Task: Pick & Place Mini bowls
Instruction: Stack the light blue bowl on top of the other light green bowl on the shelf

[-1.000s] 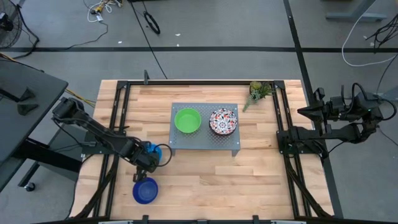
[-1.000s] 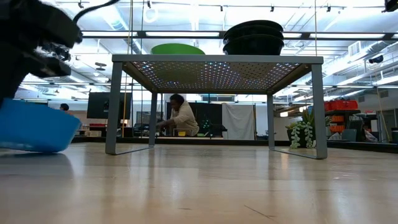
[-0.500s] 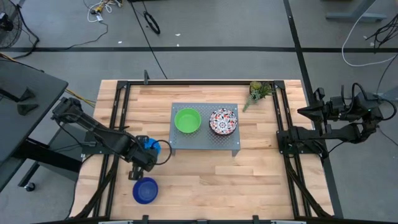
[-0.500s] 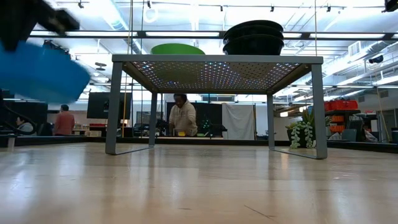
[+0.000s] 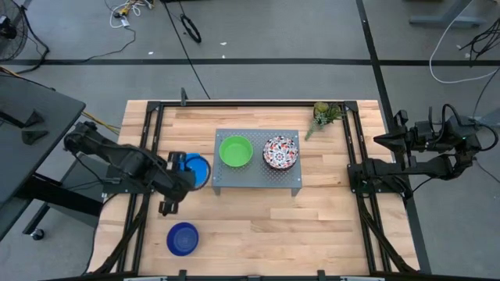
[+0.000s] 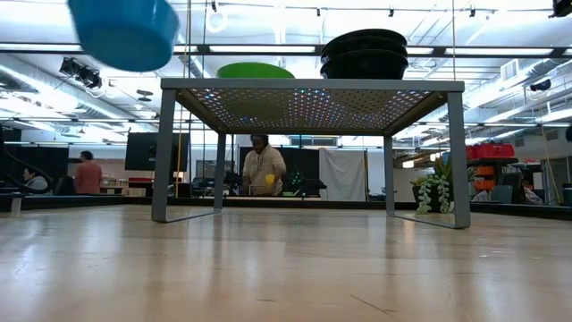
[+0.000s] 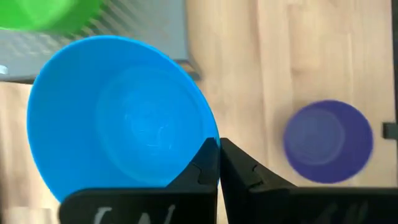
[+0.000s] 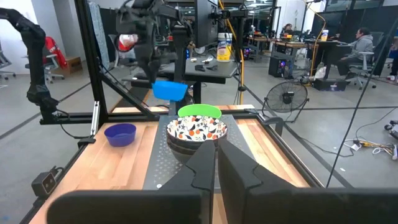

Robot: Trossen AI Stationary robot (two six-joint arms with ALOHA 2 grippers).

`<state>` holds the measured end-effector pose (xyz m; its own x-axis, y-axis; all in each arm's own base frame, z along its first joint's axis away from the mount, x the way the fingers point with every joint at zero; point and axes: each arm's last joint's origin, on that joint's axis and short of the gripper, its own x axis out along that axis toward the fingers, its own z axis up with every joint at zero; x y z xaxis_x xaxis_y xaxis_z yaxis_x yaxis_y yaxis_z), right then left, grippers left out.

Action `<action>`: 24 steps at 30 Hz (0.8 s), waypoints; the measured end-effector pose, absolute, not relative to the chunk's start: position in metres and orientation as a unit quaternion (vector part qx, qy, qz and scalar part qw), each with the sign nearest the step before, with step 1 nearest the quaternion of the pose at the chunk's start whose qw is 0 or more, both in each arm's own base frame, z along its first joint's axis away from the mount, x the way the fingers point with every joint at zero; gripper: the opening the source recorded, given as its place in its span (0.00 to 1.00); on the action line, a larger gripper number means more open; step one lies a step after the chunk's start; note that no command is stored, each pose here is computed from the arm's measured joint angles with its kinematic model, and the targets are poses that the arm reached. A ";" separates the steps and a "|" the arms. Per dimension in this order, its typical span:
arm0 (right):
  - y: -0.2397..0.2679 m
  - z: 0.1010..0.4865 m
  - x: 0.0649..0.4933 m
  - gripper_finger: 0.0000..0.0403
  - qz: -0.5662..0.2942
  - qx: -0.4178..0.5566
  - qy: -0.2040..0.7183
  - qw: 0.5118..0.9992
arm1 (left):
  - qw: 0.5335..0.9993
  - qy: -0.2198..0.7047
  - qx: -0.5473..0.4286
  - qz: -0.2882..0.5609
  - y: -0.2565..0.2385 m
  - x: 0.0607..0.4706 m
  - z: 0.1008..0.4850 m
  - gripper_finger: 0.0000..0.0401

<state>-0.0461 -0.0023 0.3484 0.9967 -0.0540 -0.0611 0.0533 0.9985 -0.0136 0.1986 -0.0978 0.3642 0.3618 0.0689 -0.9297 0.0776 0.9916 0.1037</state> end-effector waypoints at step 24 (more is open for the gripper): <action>-0.002 0.348 -0.046 0.06 -0.027 -0.006 0.031 0.999 | 0.841 0.493 0.224 -0.018 -0.035 0.229 0.392 0.01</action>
